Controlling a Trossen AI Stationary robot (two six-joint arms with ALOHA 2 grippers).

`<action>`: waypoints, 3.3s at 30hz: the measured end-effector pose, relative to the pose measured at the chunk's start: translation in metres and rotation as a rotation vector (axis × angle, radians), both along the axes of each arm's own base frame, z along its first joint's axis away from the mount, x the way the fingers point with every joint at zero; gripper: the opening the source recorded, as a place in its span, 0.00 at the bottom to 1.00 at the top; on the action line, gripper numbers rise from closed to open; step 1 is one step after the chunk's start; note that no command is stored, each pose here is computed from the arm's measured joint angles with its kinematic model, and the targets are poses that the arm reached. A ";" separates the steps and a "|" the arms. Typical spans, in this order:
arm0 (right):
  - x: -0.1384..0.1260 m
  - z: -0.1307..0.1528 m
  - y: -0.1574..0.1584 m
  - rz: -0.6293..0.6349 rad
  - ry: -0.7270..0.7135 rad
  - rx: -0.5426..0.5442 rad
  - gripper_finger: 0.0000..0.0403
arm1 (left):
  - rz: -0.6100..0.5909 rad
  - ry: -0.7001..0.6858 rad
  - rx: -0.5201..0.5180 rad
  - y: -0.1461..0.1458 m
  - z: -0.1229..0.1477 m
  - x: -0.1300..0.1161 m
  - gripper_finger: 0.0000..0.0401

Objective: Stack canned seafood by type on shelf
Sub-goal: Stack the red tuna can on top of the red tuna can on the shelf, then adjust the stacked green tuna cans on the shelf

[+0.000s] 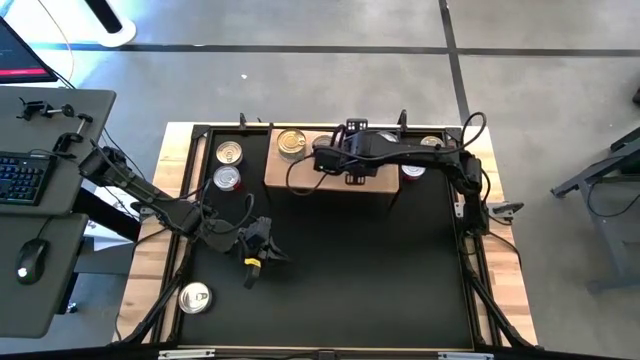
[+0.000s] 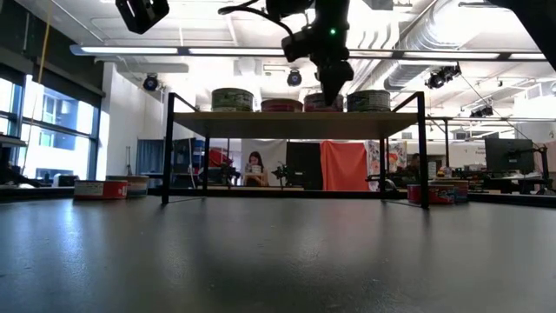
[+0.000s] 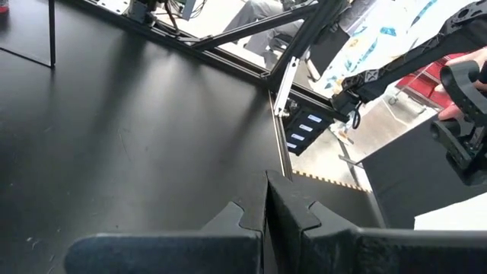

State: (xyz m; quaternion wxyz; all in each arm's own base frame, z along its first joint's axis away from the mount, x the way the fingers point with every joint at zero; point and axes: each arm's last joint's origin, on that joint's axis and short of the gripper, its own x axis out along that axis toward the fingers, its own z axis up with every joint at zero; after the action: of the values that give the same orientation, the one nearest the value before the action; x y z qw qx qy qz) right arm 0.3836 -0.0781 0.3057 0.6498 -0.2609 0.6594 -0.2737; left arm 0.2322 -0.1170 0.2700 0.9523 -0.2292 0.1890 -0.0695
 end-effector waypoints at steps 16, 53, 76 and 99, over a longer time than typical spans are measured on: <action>-0.002 0.037 0.011 -0.018 -0.136 0.088 0.66 | -0.189 -0.040 0.000 -0.007 0.011 -0.012 0.00; -0.026 0.093 0.145 -0.086 -0.561 0.461 0.05 | 0.069 0.743 0.840 0.216 0.060 -0.016 0.00; -0.072 0.103 0.255 -0.200 -0.906 0.469 0.00 | 0.018 0.792 0.837 0.270 0.050 0.005 0.00; -0.072 0.103 0.254 -0.173 -0.889 0.460 0.00 | -0.018 0.842 0.779 0.280 0.023 0.025 0.00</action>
State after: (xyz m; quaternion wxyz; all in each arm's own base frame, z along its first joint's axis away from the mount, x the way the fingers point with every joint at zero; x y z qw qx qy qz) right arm 0.3119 0.1761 0.4084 0.8832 0.0862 0.3816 -0.2586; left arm 0.2570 0.1632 0.2934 0.8085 0.1325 0.5655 0.0947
